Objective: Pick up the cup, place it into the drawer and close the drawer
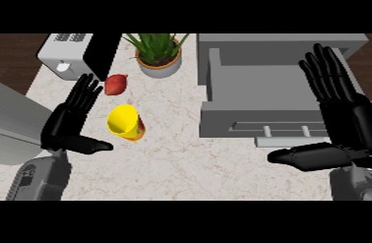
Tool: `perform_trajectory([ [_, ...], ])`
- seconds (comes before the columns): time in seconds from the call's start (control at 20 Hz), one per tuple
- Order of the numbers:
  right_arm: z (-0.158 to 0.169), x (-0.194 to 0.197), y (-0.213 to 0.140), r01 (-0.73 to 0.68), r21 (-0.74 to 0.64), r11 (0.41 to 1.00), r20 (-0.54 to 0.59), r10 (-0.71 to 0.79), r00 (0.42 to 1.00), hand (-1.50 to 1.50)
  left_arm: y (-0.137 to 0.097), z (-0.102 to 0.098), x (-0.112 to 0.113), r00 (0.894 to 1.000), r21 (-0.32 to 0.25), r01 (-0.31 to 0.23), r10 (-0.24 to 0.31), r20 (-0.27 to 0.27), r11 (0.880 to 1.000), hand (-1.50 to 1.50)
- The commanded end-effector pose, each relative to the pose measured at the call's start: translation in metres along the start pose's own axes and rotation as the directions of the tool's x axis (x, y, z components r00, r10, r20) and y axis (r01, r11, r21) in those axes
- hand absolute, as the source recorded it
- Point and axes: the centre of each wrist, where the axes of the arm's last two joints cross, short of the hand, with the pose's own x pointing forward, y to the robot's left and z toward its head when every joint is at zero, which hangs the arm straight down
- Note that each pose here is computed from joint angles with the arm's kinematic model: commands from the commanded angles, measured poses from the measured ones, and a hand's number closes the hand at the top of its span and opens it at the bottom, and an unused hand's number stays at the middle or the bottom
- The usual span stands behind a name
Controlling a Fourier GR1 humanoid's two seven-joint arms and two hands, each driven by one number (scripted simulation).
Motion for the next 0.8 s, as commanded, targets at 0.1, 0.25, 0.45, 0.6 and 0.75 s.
perform_trajectory([
  [0.1, 0.005, 0.003, -0.018, -0.007, -0.018, 1.000, -0.004, 0.007, 1.000, -1.50, 0.030, 0.006, -0.028, 0.998, 0.062, 0.036, -0.032, -0.054, 0.997, -1.50],
  [0.25, 0.010, 0.015, -0.017, -0.014, 0.000, 1.000, 0.031, 0.014, 0.999, -1.50, 0.012, 0.009, -0.059, 0.996, 0.054, 0.051, -0.047, -0.079, 0.997, -1.50],
  [0.45, -0.021, -0.001, -0.015, 0.004, 0.003, 1.000, 0.015, -0.004, 1.000, -1.50, 0.031, 0.009, -0.073, 0.996, 0.049, 0.027, -0.023, -0.087, 0.998, -1.50],
  [0.6, 0.002, 0.019, -0.010, -0.011, -0.017, 1.000, 0.009, 0.011, 1.000, -1.50, 0.031, 0.014, -0.086, 0.992, 0.059, 0.041, -0.034, -0.118, 0.997, -1.50],
  [0.75, -0.005, 0.011, -0.004, -0.024, 0.007, 1.000, 0.012, 0.024, 1.000, -1.50, 0.037, 0.035, -0.101, 0.995, 0.062, 0.066, -0.061, -0.084, 0.996, -1.50],
])
